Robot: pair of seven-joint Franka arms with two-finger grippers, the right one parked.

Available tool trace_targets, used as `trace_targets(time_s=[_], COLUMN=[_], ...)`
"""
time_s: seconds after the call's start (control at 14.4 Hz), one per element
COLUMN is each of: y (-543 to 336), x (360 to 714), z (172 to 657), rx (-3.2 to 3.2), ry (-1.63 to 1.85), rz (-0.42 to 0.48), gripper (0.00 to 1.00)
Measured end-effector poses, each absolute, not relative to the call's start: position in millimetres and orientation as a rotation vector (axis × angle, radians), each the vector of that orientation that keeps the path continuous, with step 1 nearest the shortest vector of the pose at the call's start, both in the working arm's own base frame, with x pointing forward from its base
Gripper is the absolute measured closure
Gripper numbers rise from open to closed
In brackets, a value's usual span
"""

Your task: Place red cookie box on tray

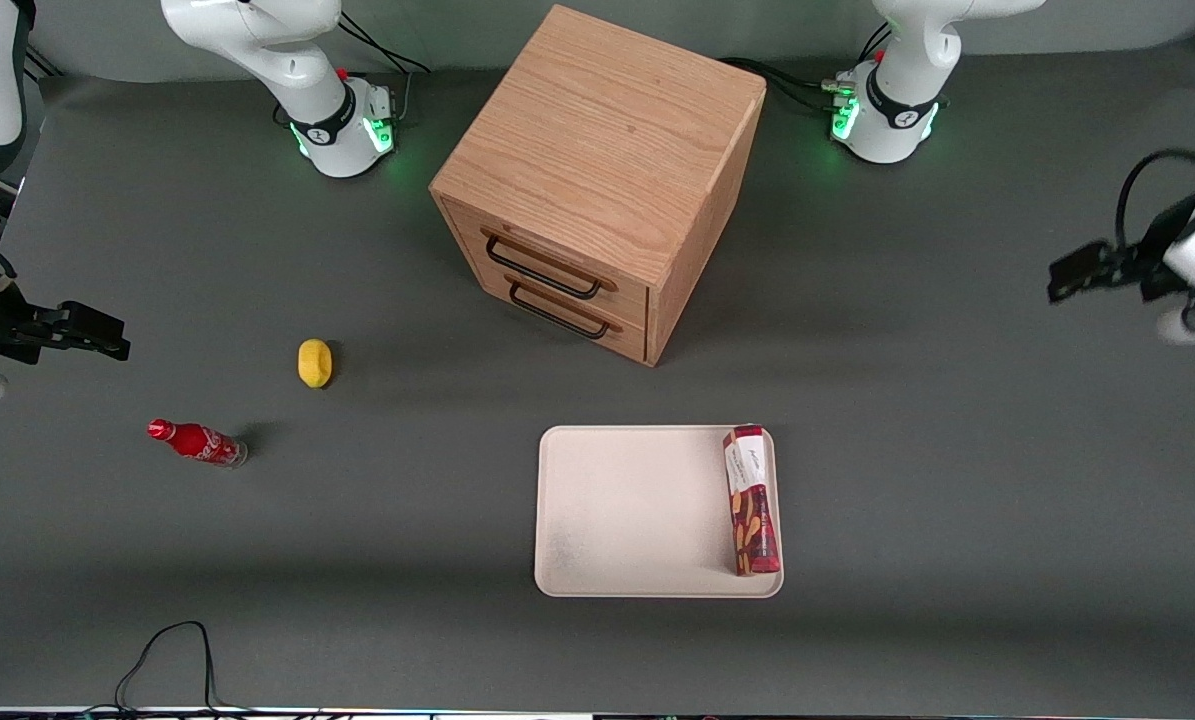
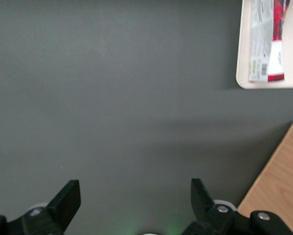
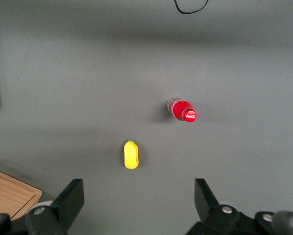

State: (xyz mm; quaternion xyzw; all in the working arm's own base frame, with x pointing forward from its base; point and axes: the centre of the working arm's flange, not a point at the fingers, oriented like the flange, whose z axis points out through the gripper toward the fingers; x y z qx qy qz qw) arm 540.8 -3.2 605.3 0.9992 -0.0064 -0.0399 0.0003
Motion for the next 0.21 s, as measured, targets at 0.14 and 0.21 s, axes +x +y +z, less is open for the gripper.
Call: trace_targets(time_s=[0.14, 0.21], y=[-0.1, 0.1], x=[525.7, 522.7], z=[615.7, 617.5], rx=[3.126, 3.125], ry=[-0.016, -0.019], rz=[-0.102, -0.097], gripper=[0.0, 0.0])
